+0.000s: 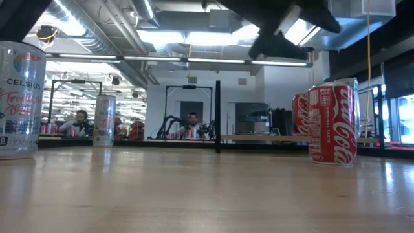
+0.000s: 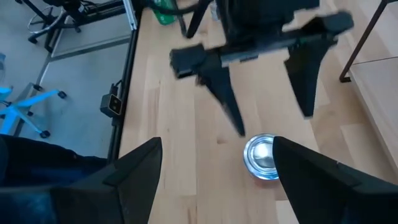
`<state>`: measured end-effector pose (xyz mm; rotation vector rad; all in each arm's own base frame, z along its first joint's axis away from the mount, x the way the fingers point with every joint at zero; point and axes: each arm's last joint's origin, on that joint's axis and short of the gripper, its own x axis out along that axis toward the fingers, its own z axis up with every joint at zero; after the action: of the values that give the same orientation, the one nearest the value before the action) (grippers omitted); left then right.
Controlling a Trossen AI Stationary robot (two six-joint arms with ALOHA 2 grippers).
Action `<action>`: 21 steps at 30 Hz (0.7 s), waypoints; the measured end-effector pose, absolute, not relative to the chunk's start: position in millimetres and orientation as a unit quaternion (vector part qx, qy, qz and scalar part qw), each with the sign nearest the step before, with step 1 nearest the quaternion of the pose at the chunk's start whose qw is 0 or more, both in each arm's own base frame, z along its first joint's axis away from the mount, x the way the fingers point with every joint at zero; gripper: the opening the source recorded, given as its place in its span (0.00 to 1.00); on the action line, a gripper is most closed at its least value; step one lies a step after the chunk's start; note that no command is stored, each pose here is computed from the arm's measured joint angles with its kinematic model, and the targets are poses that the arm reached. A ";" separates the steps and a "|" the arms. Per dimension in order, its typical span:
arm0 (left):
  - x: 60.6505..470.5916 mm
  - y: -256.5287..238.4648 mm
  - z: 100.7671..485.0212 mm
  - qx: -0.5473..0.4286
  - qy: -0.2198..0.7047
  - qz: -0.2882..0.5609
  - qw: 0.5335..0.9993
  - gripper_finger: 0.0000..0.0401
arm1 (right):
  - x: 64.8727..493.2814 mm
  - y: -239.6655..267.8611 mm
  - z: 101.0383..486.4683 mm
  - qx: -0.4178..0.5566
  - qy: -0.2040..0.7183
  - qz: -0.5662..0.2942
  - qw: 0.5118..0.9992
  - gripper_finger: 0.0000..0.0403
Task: Place canned beverage on shelf
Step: Put the red soda can on the shelf aligned with the other red soda can
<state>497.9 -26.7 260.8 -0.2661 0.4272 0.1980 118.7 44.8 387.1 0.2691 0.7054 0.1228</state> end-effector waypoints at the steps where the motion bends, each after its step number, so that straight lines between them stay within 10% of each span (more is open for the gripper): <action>1: 501.0 -27.9 256.6 -0.132 0.206 0.097 0.965 0.85 | 118.8 44.6 386.9 0.131 0.345 0.059 0.928 0.72; 21: 519.1 -30.8 200.3 -0.101 0.238 0.098 0.961 0.85 | 116.8 43.6 384.8 0.134 0.358 0.051 0.923 0.72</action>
<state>519.1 -30.8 200.3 -0.2045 0.4828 0.1989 116.8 43.6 384.8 0.2754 0.7347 0.1056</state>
